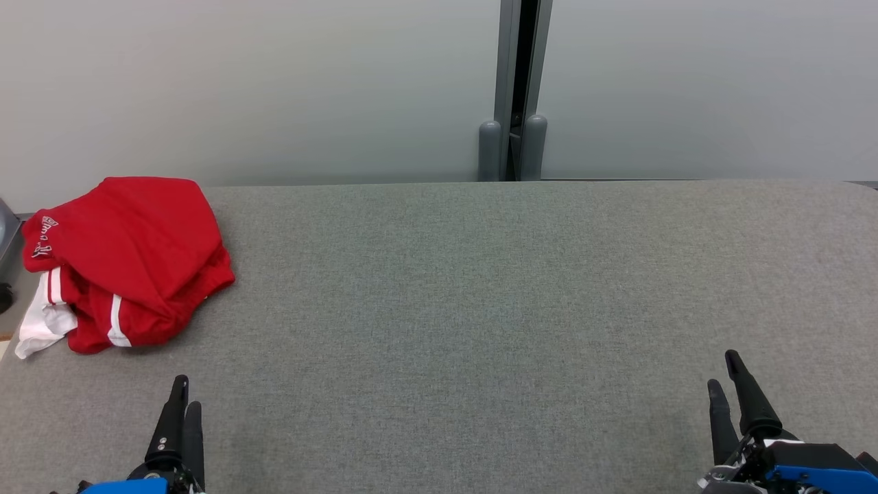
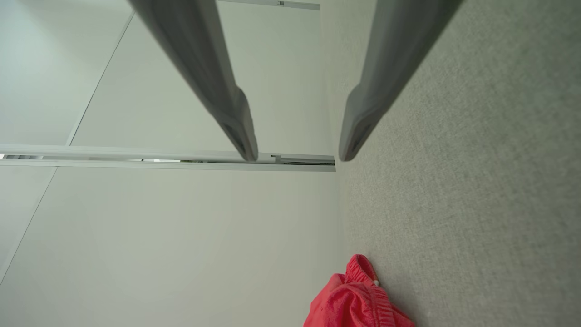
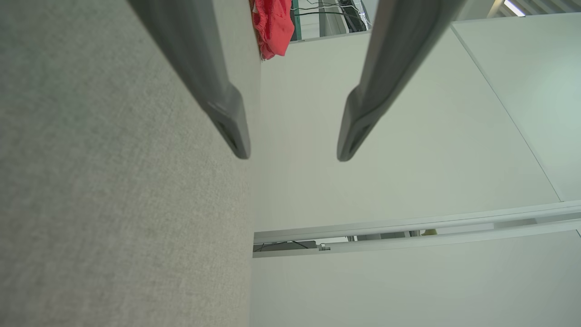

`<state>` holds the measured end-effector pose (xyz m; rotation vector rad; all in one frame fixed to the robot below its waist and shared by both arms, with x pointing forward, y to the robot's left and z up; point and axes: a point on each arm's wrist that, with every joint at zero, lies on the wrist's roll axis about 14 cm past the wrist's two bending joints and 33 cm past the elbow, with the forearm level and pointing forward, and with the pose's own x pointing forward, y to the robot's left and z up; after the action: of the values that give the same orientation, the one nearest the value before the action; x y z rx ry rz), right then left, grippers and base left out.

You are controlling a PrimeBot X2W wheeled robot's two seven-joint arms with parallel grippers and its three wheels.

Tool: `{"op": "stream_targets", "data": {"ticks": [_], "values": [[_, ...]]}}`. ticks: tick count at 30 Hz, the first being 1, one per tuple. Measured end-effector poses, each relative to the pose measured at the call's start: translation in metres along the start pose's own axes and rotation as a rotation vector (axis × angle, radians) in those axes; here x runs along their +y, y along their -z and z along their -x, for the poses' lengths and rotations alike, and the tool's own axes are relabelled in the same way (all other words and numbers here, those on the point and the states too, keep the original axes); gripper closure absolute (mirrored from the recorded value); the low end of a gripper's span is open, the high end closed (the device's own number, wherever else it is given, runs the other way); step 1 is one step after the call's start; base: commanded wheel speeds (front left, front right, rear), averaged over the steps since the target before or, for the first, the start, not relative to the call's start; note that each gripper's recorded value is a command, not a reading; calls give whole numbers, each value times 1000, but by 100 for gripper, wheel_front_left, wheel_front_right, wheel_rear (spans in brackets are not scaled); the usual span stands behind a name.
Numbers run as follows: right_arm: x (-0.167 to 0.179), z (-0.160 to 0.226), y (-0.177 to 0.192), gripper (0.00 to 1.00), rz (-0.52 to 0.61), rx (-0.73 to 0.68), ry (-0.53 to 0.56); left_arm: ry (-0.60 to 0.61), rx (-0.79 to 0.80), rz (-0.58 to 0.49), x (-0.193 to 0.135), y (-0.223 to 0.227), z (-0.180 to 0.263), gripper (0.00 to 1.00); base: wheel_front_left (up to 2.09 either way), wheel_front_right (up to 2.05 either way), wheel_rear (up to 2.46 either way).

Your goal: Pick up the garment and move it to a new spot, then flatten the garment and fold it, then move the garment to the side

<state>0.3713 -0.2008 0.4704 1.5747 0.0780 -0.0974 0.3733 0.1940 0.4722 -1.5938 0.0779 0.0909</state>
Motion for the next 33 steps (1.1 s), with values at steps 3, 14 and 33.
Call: {"op": "stream_targets", "data": {"ticks": [3, 14, 33], "values": [[1, -1, 0, 0, 22, -9, -3, 5, -10, -23, -2, -1, 0, 0, 0, 0, 0], [13, -3, 1, 0, 185, -27, -35, 41, -31, -210, -18, -1, -3, 0, 0, 0, 0], [35, -5, 20, 0, 610, -13, -113, 81, -35, -635, -39, 16, -7, 0, 0, 0, 0]]}}
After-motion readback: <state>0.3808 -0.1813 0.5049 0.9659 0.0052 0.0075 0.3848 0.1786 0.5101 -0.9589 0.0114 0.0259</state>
